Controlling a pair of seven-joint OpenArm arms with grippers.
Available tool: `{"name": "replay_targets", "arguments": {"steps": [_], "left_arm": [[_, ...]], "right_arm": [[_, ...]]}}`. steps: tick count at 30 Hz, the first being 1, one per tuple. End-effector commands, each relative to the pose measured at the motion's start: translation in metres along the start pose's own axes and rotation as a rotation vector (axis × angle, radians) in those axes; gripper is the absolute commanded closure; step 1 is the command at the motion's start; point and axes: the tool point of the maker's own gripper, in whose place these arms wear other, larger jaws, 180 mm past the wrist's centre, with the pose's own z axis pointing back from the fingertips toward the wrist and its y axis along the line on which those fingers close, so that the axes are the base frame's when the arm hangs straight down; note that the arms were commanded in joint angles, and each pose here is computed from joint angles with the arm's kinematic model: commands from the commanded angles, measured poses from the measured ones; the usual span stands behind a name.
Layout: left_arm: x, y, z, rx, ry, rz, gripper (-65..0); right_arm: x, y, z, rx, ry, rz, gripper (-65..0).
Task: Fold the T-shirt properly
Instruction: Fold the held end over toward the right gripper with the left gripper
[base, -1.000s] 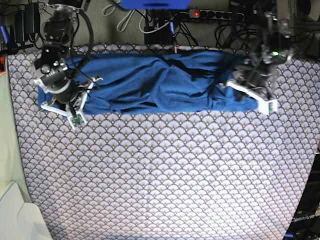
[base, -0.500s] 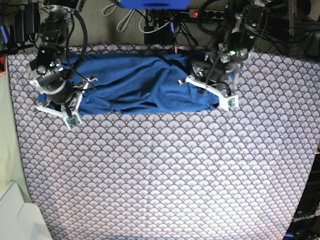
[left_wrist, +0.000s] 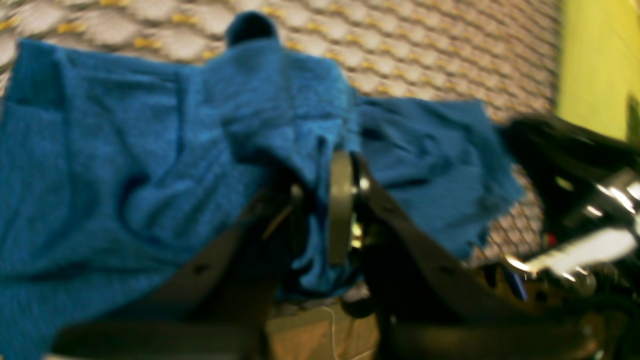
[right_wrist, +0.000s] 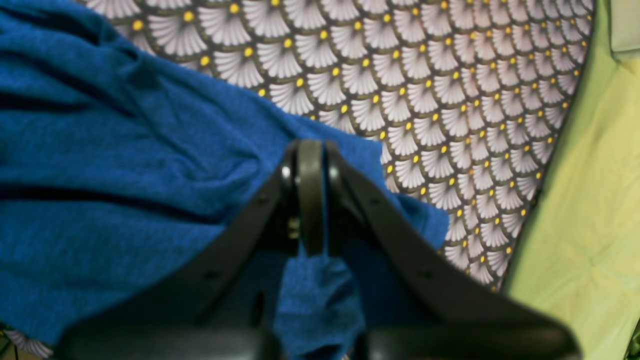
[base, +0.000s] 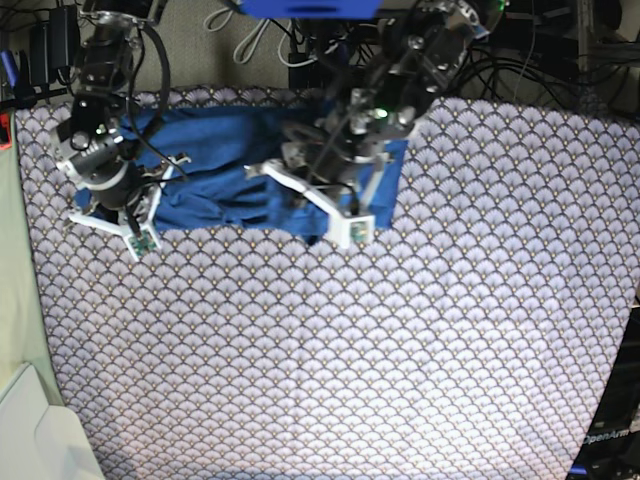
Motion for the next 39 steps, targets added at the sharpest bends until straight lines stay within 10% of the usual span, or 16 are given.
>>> {"name": "replay_targets", "arguments": {"steps": [1, 39], "left_arm": [[0.004, -0.005, -0.001, -0.01, -0.004, 0.016, -0.1], [-0.023, -0.024, -0.053, 0.029, 0.123, -0.079, -1.4]], "right_arm": [[0.01, -0.011, 0.004, -0.028, -0.036, 0.015, -1.0], [0.012, -0.021, 0.005, -0.049, -0.041, 0.035, -1.0]]}}
